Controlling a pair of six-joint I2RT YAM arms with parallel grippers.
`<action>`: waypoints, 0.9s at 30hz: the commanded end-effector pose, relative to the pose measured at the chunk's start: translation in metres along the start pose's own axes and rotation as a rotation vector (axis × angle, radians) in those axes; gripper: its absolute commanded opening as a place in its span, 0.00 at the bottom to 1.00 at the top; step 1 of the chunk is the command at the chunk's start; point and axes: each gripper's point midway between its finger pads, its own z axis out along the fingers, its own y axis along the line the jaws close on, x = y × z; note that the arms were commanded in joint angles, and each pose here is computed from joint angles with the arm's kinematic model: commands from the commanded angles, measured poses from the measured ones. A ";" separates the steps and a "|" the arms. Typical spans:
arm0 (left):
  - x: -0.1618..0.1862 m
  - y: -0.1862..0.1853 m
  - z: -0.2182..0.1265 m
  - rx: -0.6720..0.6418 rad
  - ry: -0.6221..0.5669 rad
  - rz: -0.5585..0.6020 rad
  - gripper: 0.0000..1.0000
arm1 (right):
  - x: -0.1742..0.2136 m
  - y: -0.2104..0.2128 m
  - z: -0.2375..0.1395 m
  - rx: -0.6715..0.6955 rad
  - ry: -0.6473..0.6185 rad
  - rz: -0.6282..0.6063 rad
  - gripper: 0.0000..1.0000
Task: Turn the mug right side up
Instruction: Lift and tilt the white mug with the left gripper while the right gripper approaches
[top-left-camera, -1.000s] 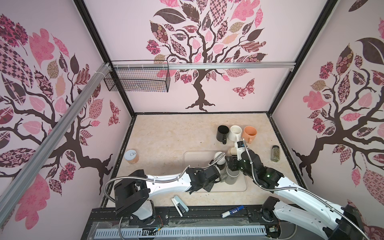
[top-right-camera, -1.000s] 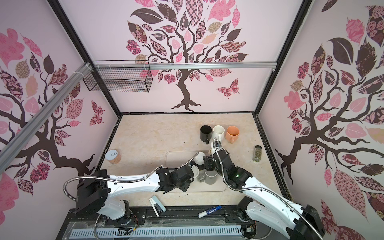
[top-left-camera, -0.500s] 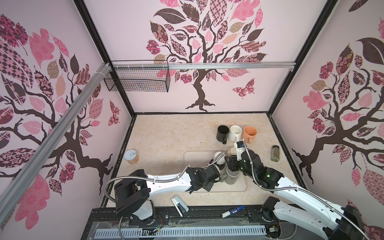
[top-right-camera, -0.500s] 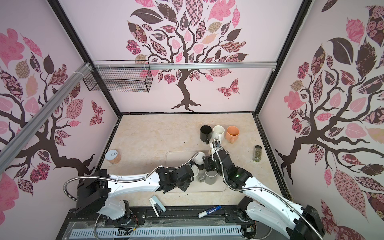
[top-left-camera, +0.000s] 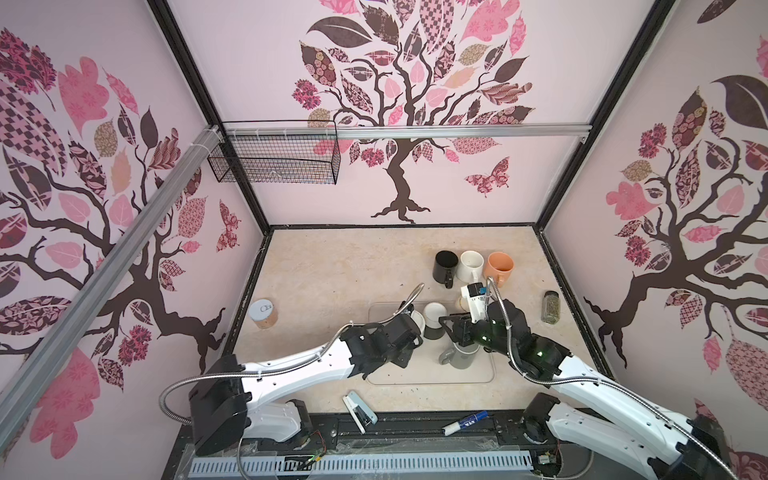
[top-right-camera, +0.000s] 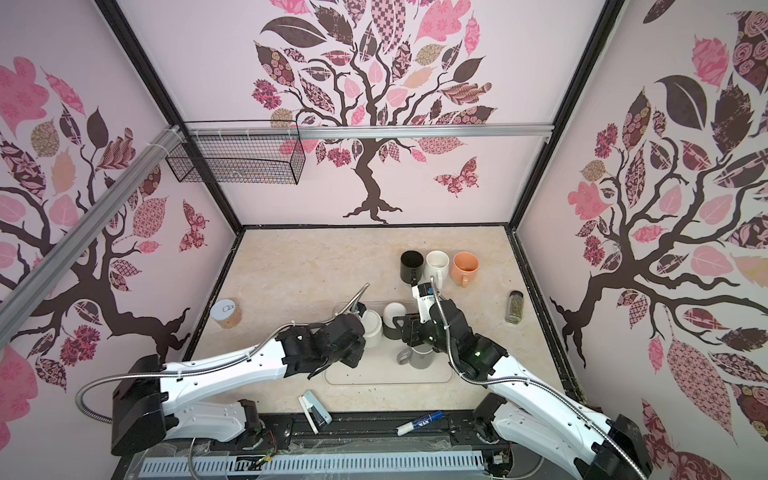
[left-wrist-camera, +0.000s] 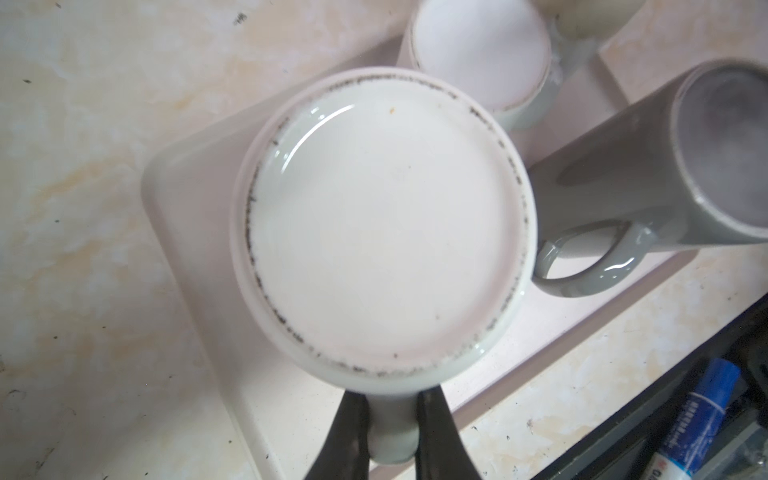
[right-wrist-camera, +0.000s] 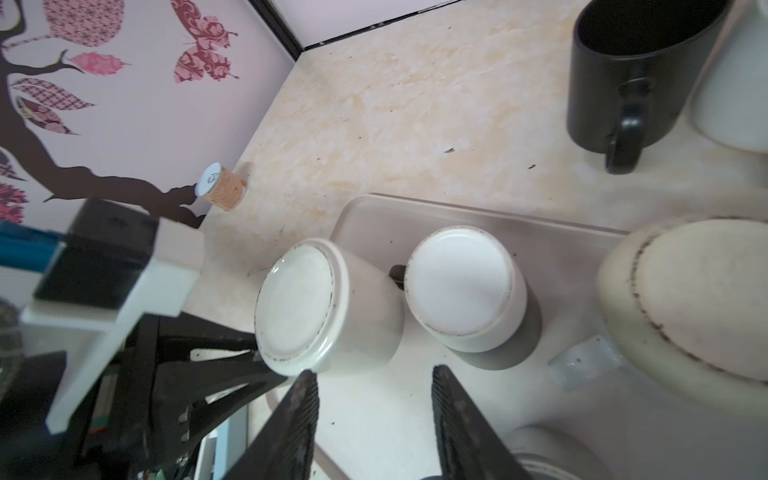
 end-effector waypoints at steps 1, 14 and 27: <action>-0.020 0.013 -0.019 0.004 -0.116 -0.059 0.00 | -0.016 0.036 -0.005 -0.159 -0.020 0.026 0.48; -0.097 0.038 -0.100 0.279 -0.472 -0.395 0.00 | -0.031 0.089 -0.006 -0.503 -0.050 0.213 0.48; -0.144 0.023 -0.145 0.475 -0.618 -0.460 0.00 | -0.051 0.123 -0.004 -0.776 -0.058 0.358 0.52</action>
